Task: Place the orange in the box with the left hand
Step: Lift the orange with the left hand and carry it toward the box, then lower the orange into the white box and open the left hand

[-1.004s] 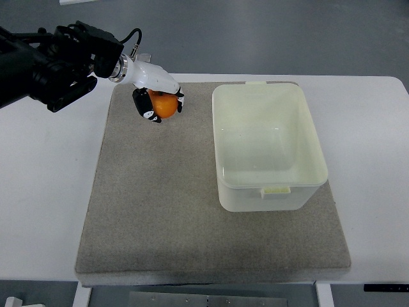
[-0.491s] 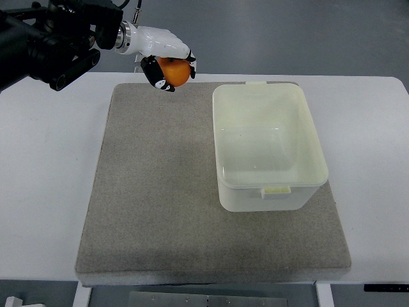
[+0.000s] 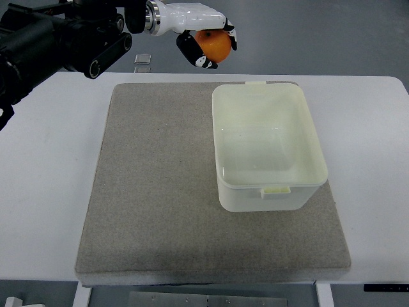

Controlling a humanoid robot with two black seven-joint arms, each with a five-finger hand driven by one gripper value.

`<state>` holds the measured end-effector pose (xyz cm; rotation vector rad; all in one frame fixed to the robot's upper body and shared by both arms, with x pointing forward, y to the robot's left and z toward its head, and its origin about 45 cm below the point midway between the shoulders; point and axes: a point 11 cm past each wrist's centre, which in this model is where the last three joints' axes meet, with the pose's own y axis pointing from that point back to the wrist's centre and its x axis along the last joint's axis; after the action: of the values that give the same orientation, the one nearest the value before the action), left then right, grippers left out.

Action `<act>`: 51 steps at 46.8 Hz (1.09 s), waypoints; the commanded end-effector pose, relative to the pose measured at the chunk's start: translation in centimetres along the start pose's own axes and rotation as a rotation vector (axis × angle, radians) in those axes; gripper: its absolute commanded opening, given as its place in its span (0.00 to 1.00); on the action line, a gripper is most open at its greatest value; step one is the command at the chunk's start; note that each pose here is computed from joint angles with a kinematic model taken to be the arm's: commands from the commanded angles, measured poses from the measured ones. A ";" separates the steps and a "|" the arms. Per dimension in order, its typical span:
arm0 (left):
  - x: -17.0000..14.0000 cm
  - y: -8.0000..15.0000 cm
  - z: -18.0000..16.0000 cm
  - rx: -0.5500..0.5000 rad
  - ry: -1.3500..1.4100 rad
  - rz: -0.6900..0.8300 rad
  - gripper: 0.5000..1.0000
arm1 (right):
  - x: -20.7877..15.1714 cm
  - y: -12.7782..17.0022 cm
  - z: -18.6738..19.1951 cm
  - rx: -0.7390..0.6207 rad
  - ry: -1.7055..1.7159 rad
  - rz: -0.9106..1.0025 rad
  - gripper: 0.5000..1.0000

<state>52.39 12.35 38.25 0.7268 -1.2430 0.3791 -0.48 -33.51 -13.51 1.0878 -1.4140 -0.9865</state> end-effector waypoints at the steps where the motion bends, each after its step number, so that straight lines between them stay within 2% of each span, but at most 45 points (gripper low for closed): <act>1: -0.1 -0.7 1.0 -0.021 0.004 -0.001 0.00 | 0.0 0.0 0.0 0.000 0.000 0.000 0.89; 12: -0.1 -2.9 4.2 -0.093 0.030 0.009 0.00 | 0.0 0.0 0.1 -0.001 0.000 0.000 0.89; 32: 0.6 -2.9 4.8 -0.111 0.051 0.028 0.00 | 0.0 0.0 0.0 0.000 0.000 0.000 0.89; 39: 0.3 -3.4 6.2 -0.158 0.078 0.028 0.00 | 0.0 0.0 0.1 -0.001 0.000 0.000 0.89; 51: 1.1 -3.4 6.7 -0.201 0.256 0.065 0.00 | 0.0 0.0 0.0 0.000 0.000 0.000 0.89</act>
<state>50.07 5.26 39.23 0.4645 -1.0827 0.3785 -0.50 -33.51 -13.51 1.0877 -1.4138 -0.9867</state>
